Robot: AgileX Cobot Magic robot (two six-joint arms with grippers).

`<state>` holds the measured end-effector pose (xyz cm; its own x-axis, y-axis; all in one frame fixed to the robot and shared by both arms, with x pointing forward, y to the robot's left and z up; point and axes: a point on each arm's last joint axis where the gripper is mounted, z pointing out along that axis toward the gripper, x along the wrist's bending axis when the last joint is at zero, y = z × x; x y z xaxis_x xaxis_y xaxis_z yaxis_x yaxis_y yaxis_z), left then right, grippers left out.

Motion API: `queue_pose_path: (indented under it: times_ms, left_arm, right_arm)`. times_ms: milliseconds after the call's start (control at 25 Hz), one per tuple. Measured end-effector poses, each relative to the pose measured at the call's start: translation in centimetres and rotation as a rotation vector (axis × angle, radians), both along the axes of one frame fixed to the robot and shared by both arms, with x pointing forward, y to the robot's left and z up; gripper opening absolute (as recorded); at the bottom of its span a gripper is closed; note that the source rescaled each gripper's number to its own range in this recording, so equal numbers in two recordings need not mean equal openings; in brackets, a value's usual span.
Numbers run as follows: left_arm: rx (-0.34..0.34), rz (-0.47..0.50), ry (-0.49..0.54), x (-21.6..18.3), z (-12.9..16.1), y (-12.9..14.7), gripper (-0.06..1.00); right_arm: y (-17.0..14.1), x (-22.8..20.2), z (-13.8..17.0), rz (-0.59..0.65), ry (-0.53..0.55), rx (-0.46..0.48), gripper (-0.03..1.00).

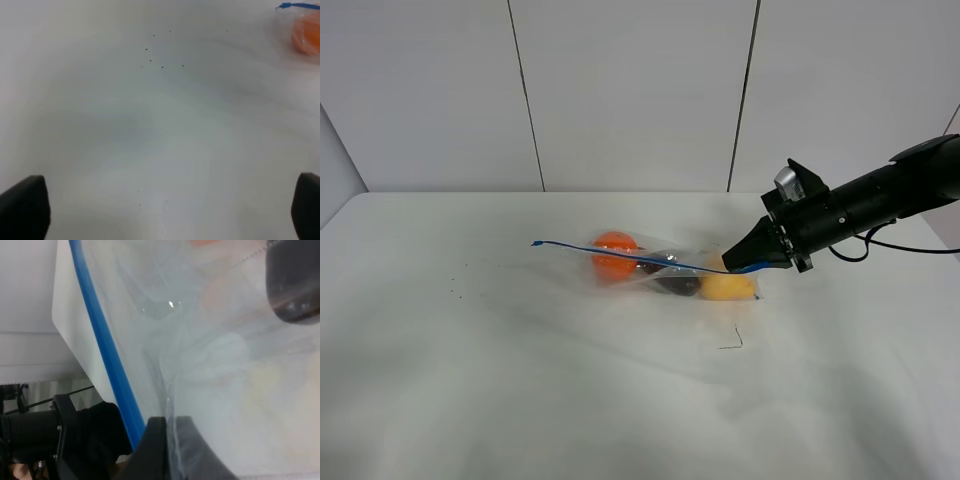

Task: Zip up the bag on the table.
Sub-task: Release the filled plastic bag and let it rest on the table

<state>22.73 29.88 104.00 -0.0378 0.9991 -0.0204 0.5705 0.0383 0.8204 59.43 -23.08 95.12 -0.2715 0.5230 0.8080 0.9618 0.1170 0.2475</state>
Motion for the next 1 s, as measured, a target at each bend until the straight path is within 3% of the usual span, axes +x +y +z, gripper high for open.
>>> queue_pose_path:
  times_ms: [280,360,440,520,600,720,1000]
  left_arm:
    - [0.0,0.0,0.0,0.0,0.0,0.0,1.0]
    - [0.0,0.0,0.0,0.0,0.0,0.0,1.0]
    - [0.0,0.0,0.0,0.0,0.0,0.0,1.0]
    - [0.0,0.0,0.0,0.0,0.0,0.0,1.0]
    - [0.0,0.0,0.0,0.0,0.0,0.0,1.0]
    - [0.0,0.0,0.0,0.0,0.0,0.0,1.0]
    - [0.0,0.0,-0.001,0.0,0.01,0.0,1.0]
  right_arm:
    - [0.0,0.0,0.0,0.0,0.0,0.0,0.0]
    - [0.0,0.0,0.01,-0.001,0.0,0.001,0.09]
    - [0.01,0.0,0.02,-0.001,0.0,0.002,0.32]
    - [0.01,0.0,0.02,0.0,0.0,0.002,0.69]
    - [0.01,0.0,0.02,-0.003,0.006,0.003,0.89]
    - [0.01,-0.01,0.01,-0.015,0.027,0.003,0.98]
    - [-0.13,-0.2,-0.21,-0.012,0.059,-0.026,1.0]
